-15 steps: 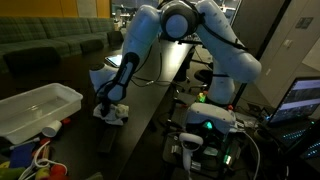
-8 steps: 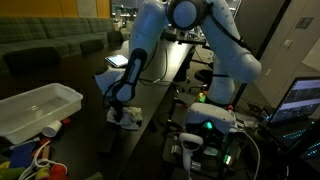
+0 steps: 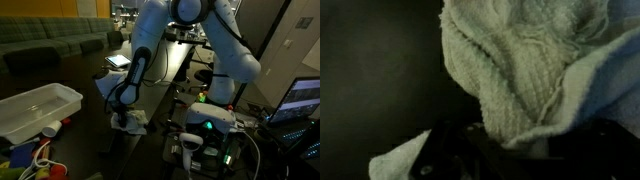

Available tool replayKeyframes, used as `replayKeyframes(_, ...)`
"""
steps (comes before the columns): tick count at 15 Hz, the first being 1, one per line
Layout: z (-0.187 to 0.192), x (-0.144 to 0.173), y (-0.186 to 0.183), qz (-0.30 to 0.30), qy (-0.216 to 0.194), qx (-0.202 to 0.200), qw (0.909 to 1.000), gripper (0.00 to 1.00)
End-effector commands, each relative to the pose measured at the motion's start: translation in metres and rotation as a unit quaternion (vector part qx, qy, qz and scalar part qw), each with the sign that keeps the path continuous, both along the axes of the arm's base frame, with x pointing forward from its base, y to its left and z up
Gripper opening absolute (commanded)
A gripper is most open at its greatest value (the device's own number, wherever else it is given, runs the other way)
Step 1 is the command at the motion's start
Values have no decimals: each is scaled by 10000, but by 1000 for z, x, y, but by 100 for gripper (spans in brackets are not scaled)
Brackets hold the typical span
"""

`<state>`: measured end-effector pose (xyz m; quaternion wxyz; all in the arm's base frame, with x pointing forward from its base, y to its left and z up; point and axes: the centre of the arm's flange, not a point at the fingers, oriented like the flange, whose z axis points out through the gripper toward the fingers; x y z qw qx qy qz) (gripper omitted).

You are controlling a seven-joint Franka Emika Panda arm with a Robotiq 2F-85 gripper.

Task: Use the towel to push all contents to the left

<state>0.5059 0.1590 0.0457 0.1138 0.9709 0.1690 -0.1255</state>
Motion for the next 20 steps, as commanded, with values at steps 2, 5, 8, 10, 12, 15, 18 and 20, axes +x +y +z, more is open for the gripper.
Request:
replayKeyframes(2,2,-5,30,624,44,369,9974,1)
replayKeyframes(5,4,-4,56,991,57,602,9932,1)
replayKeyframes(8,10,-2,83,1341,63,892,9869,1)
replayKeyframes(10,11,2,102,1521,27,1054,9827,1)
replayKeyframes(12,14,8,119,1660,-12,1207,9787,1)
replayKeyframes(15,22,22,141,1658,-193,1414,9758,1)
replayKeyframes(18,29,40,159,1466,-331,1628,9751,1)
replayKeyframes(20,33,51,167,1344,-395,1745,9746,1)
